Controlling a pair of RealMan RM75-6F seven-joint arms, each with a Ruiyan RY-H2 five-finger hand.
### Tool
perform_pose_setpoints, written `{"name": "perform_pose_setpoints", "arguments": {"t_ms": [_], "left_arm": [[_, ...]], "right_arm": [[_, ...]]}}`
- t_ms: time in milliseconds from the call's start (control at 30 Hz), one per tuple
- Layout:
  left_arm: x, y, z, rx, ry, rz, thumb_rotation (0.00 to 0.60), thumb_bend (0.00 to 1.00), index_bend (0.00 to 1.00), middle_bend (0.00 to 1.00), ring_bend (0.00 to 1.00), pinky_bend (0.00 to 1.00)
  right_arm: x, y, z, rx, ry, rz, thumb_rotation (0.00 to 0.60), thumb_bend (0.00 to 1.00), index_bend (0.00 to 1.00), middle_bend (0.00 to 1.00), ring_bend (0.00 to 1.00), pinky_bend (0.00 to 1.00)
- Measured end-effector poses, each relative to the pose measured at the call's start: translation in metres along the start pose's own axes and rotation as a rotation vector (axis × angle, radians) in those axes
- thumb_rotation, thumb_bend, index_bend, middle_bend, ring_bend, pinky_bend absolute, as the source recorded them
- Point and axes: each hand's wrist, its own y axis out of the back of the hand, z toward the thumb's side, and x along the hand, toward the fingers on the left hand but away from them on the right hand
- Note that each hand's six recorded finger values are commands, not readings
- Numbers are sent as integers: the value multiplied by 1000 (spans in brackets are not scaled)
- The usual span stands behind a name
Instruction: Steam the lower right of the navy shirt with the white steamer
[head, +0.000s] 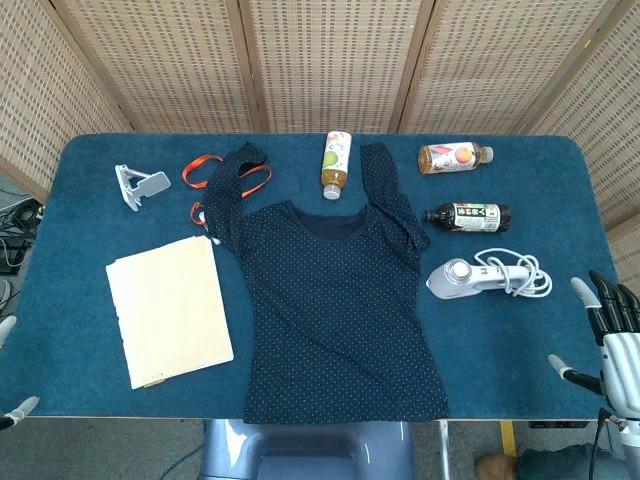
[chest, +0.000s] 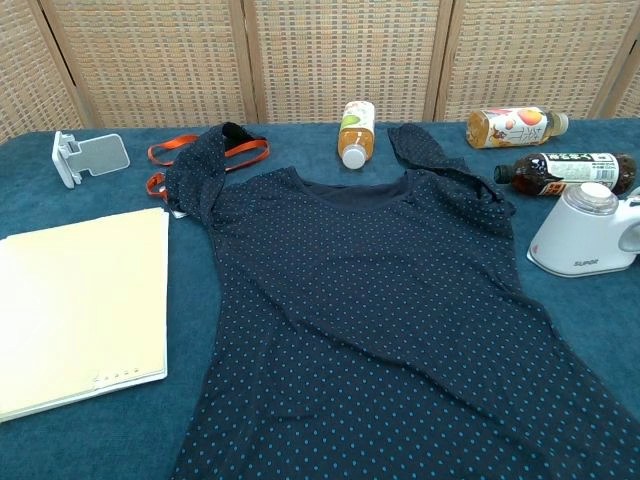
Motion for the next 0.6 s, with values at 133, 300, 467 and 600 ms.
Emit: {"name": "perform_pose_setpoints", "arguments": {"t_ms": [133,300,467,600], "left_arm": [[0,-1,0,1,0,-2,600,0,0,0,0,0],[1,-1,0,0,2,-5,600,0,0,0,0,0],[5,-2,-2,-5,8,-7,600,0,0,0,0,0],[10,-4,-3,-6,15,-14,600,0,0,0,0,0]], "right_arm": [[0,-1,0,2,-1,2,600,0,0,0,0,0],[-1,-3,-1,6,-4,11,600,0,0,0,0,0],[-8,-12,-3,13,-14,38,600,9,0,0,0,0],[-22,-25,-3,34,-4,84,600,186,0,0,0,0]]}}
